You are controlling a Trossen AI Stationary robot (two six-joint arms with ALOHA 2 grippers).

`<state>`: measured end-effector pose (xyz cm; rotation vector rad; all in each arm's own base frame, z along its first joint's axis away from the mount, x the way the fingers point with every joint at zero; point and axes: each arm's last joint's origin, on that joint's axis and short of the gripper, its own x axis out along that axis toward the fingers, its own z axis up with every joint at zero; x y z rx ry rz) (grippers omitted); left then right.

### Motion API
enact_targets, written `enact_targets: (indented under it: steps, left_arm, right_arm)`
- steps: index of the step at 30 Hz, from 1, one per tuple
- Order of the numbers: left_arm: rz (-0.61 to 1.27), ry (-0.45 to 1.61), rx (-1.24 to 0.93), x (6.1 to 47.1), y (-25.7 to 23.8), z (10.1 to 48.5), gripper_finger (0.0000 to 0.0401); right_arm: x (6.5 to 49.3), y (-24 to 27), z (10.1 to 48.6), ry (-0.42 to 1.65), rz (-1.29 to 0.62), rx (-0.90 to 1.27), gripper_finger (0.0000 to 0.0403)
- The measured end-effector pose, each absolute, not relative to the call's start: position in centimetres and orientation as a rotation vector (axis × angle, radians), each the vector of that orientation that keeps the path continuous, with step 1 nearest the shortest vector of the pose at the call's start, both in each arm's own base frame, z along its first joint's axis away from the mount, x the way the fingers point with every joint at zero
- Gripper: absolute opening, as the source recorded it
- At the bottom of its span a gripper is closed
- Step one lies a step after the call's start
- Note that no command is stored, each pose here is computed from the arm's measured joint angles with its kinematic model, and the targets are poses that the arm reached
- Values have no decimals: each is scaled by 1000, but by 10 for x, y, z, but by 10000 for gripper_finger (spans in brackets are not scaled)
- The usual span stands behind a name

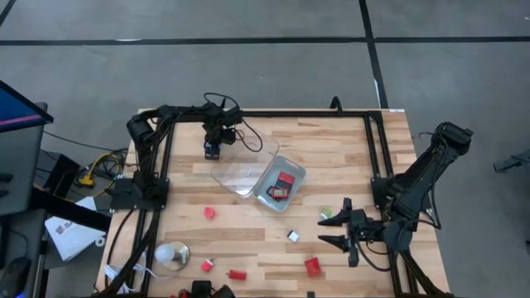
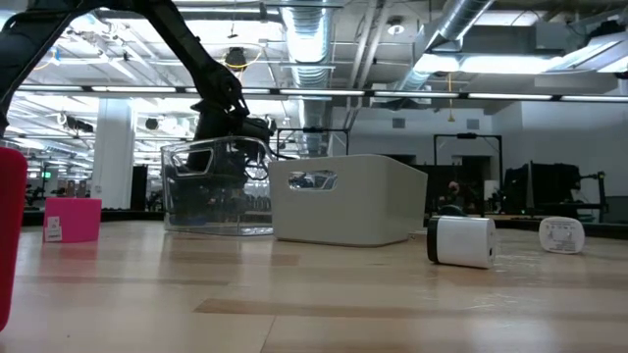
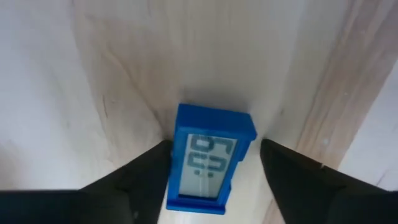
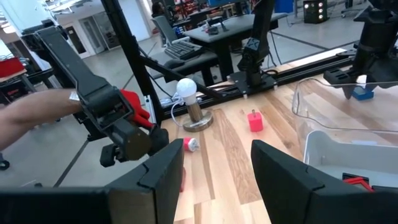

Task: Pick & Place Office items
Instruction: Put the blue digital timer into the gray bin

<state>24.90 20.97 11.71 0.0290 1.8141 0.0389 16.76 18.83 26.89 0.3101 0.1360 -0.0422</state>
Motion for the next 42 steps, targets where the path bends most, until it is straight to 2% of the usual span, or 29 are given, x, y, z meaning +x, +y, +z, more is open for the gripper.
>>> enact_targets:
  steps: [6,9,18,26,35,42]
  left_arm:
    - [86,1760,49,247,207,135,148]
    - [127,1729,50,246,205,146,129]
    - [189,1720,56,235,198,178,129]
    - [301,1547,71,215,179,239,132]
    - [172,1171,45,193,110,310,132]
    - [-40,1034,24,213,45,322,132]
  right_arm:
    - [168,188,269,135,-43,311,182]
    - [168,188,269,135,-43,311,182]
    - [168,188,269,134,-42,313,182]
    - [168,188,269,134,-42,313,182]
    - [168,188,270,131,-42,318,182]
    - [167,188,270,131,-41,318,182]
